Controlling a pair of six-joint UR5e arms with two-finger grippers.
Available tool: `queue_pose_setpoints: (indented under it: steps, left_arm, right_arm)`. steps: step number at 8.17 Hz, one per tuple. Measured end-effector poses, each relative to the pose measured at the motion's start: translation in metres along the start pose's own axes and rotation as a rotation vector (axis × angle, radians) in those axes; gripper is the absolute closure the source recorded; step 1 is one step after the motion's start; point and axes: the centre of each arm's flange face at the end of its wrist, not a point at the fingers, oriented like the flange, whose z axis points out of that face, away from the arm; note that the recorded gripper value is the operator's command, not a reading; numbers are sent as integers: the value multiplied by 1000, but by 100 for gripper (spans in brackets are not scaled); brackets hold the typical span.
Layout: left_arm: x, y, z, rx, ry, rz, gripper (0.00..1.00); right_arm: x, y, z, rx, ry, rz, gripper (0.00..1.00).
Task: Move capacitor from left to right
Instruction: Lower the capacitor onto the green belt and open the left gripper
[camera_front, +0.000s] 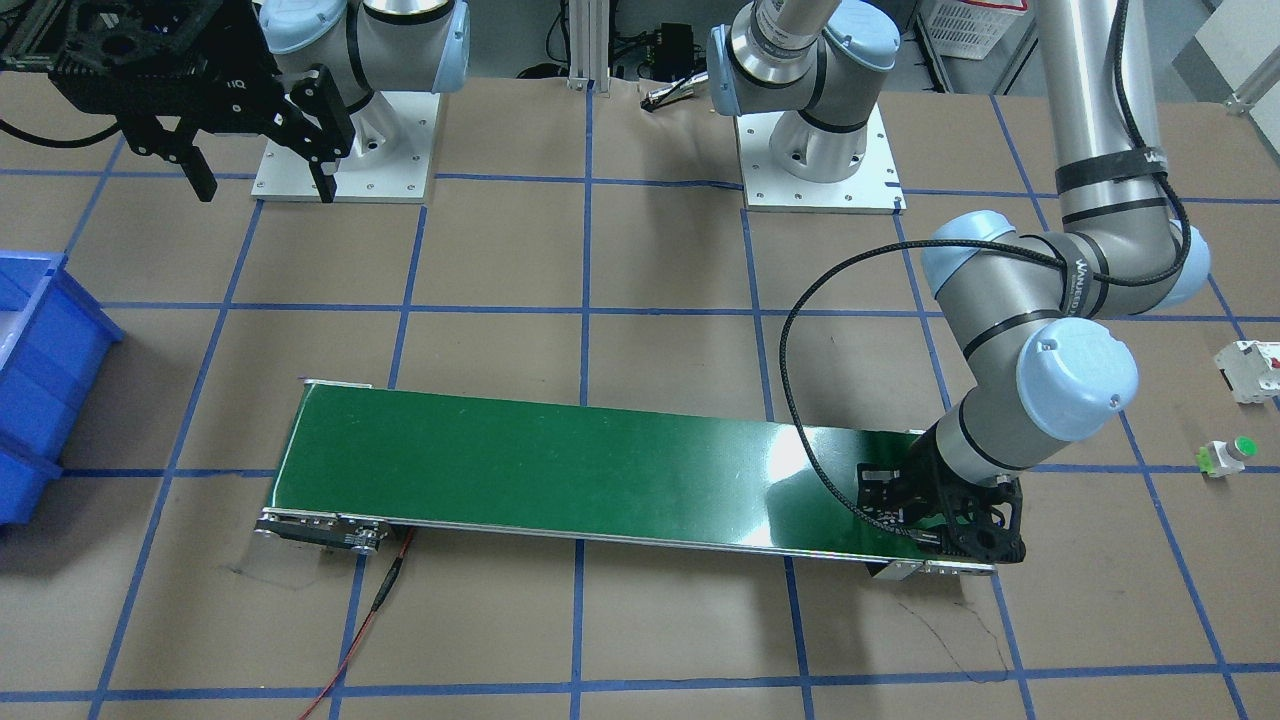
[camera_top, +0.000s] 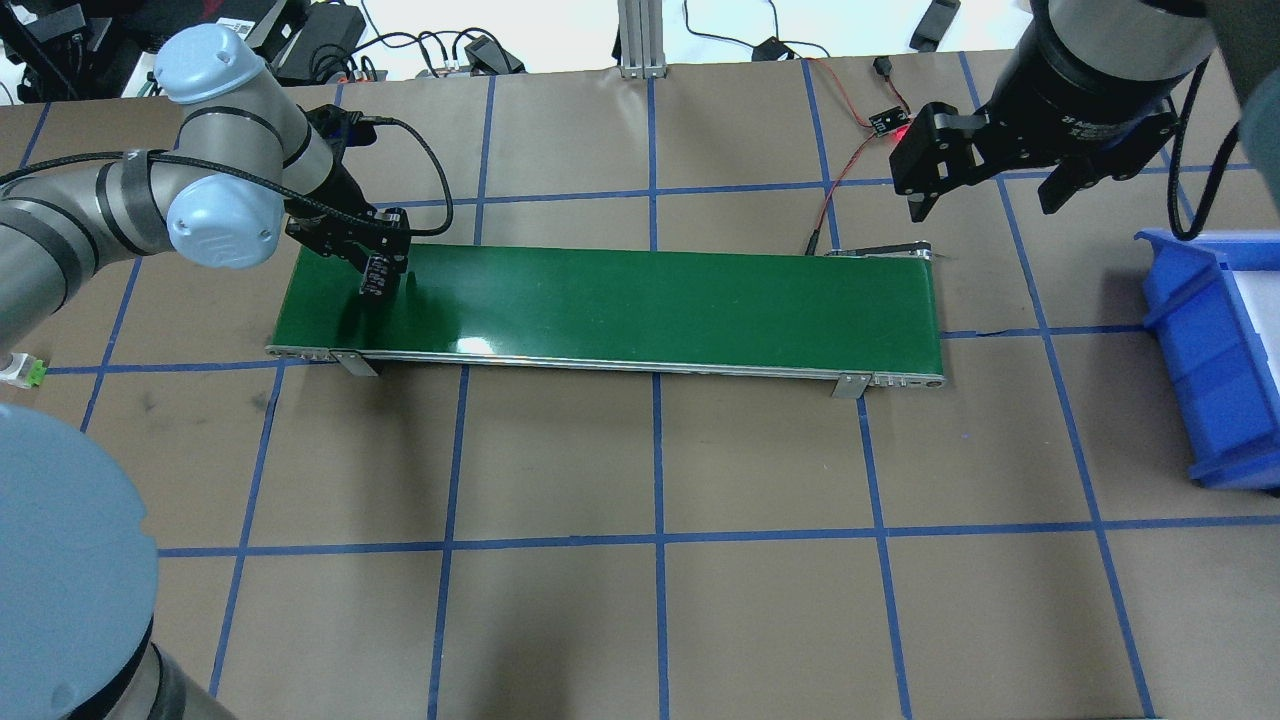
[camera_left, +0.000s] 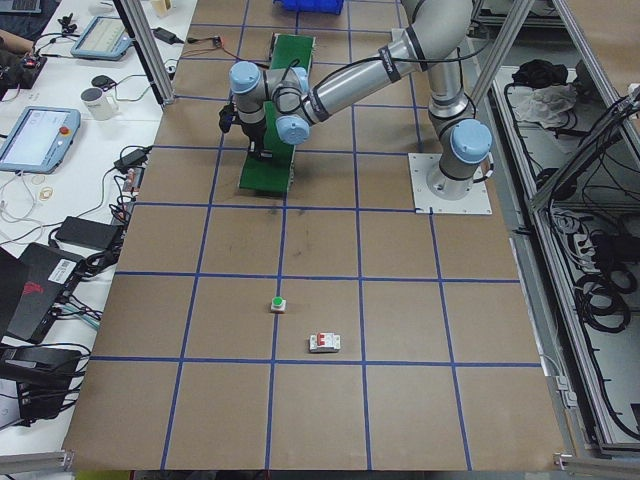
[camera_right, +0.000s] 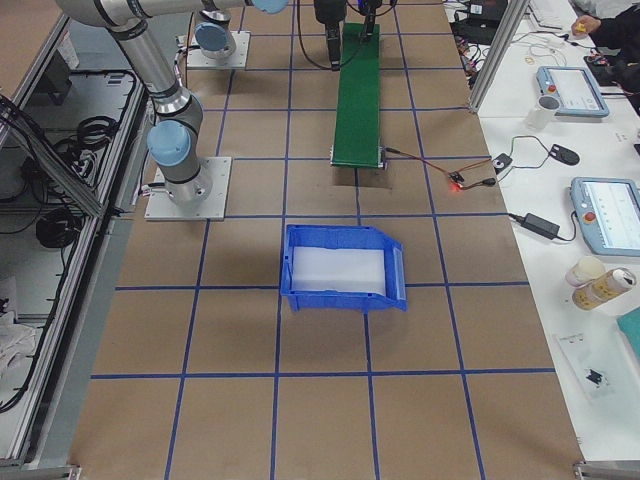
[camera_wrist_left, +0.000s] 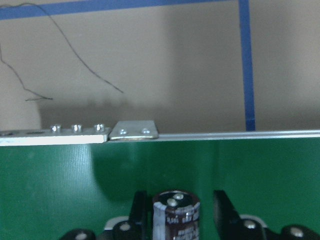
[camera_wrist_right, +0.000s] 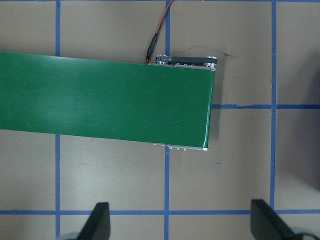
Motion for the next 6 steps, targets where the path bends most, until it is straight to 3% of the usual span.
queue_pose_setpoints:
  steps: [2, 4, 6]
  left_arm:
    - [13, -4, 0, 26, 51, -51, 0]
    - [47, -2, -16, 39, 54, -73, 0]
    - [62, 11, -33, -13, 44, -98, 0]
  right_arm:
    - [0, 0, 0, 0, 0, 0, 0]
    - [0, 0, 0, -1, 0, 0, 0]
    - [0, 0, 0, 0, 2, -1, 0]
